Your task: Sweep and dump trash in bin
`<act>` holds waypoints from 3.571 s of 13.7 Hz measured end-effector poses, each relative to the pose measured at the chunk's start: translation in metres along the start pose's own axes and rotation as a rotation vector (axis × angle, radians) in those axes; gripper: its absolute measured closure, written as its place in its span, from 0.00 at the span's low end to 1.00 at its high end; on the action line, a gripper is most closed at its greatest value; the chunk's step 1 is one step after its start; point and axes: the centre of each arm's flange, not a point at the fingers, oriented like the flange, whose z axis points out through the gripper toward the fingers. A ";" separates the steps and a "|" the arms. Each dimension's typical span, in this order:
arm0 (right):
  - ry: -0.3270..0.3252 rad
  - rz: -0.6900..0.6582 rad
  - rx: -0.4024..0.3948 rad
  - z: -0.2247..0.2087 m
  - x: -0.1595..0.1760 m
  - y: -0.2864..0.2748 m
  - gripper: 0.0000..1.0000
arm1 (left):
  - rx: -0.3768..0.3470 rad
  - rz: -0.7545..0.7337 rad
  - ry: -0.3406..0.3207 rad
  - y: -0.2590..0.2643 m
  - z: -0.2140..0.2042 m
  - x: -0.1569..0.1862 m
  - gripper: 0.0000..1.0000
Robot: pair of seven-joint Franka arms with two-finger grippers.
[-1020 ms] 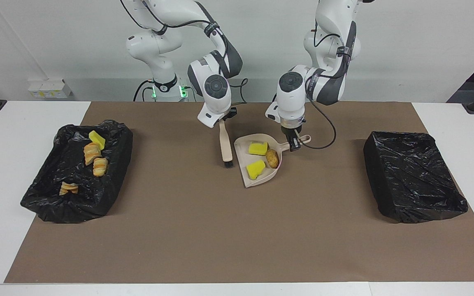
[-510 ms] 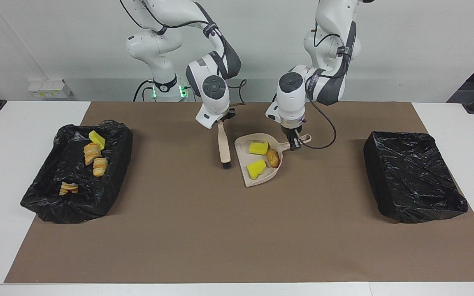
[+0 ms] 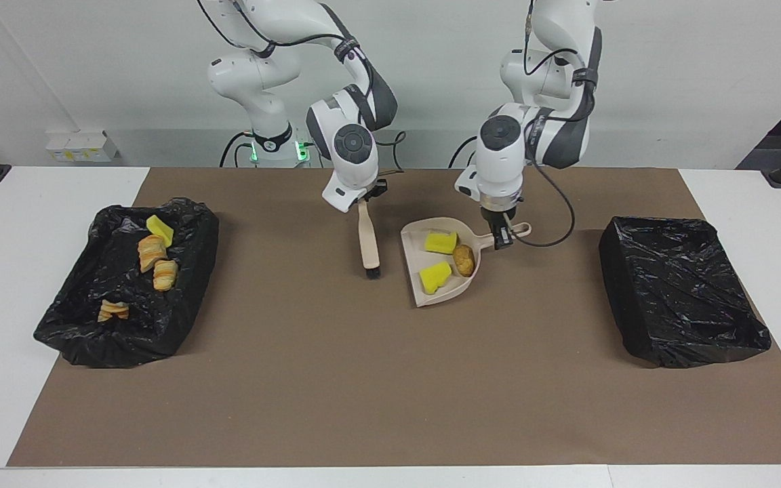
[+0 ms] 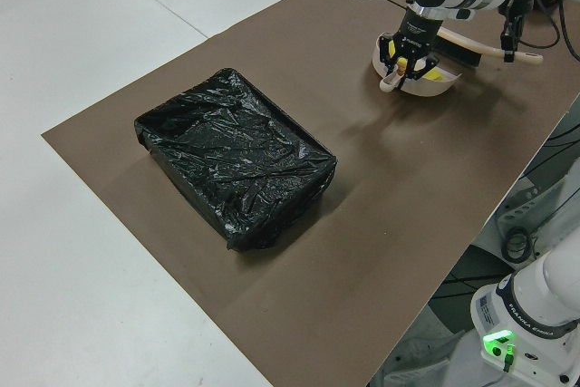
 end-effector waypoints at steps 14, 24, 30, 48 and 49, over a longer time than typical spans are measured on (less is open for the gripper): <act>0.061 0.051 -0.031 0.024 -0.029 -0.079 0.74 | 0.051 -0.219 -0.020 -0.055 -0.110 -0.390 0.68; 0.054 0.079 0.034 0.043 -0.042 -0.128 0.67 | 0.151 -0.250 -0.219 -0.022 -0.102 -0.581 0.68; 0.057 0.050 0.022 0.013 -0.045 -0.139 0.03 | 0.090 -0.203 -0.337 -0.037 -0.079 -0.578 0.68; 0.327 0.011 -0.100 -0.267 0.033 0.235 0.00 | 0.004 -0.178 -0.558 -0.061 -0.066 -0.500 0.68; 0.336 0.028 -0.097 -0.271 0.029 0.244 0.00 | -0.003 -0.180 -0.598 -0.062 -0.067 -0.494 0.68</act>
